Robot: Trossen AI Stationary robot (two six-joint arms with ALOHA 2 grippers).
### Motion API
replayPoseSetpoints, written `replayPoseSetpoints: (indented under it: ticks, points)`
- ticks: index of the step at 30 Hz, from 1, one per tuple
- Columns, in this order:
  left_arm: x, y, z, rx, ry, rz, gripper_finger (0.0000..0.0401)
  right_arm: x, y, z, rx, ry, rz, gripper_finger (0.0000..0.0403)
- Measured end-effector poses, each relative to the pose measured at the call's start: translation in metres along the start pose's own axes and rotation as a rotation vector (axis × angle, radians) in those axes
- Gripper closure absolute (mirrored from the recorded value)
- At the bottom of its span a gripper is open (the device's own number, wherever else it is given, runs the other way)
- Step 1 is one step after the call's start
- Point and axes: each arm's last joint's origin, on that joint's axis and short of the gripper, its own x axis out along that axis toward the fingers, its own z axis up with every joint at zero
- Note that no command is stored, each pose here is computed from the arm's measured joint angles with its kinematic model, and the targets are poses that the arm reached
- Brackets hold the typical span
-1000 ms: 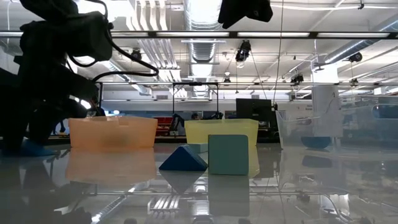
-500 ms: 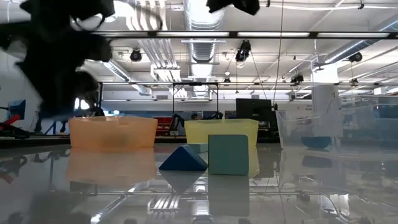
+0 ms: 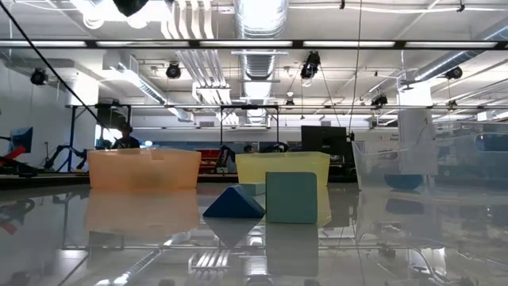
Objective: Sort & place blocks by color
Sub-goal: Put the blue block into the transparent bin
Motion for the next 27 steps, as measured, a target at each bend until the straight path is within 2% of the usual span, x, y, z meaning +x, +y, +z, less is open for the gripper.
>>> replayPoseSetpoints:
  ticks: [6,10,16,27]
  points:
    - [-0.012,-0.004,0.027,-0.001,-0.3,-0.058,0.0283,-0.001,0.0,0.015,-0.066,-0.148,0.098,0.0344]
    - [-0.009,-0.008,0.035,0.015,-0.39,-0.082,0.0283,-0.001,0.0,0.017,-0.043,-0.159,0.1,0.0344]
    - [0.009,-0.014,0.03,0.03,-0.355,-0.1,0.0283,-0.002,0.001,0.019,-0.007,-0.182,0.106,0.0321]
    - [0.016,-0.018,0.029,-0.011,-0.338,-0.166,0.0283,-0.018,-0.008,0.033,-0.017,-0.225,0.078,0.0201]
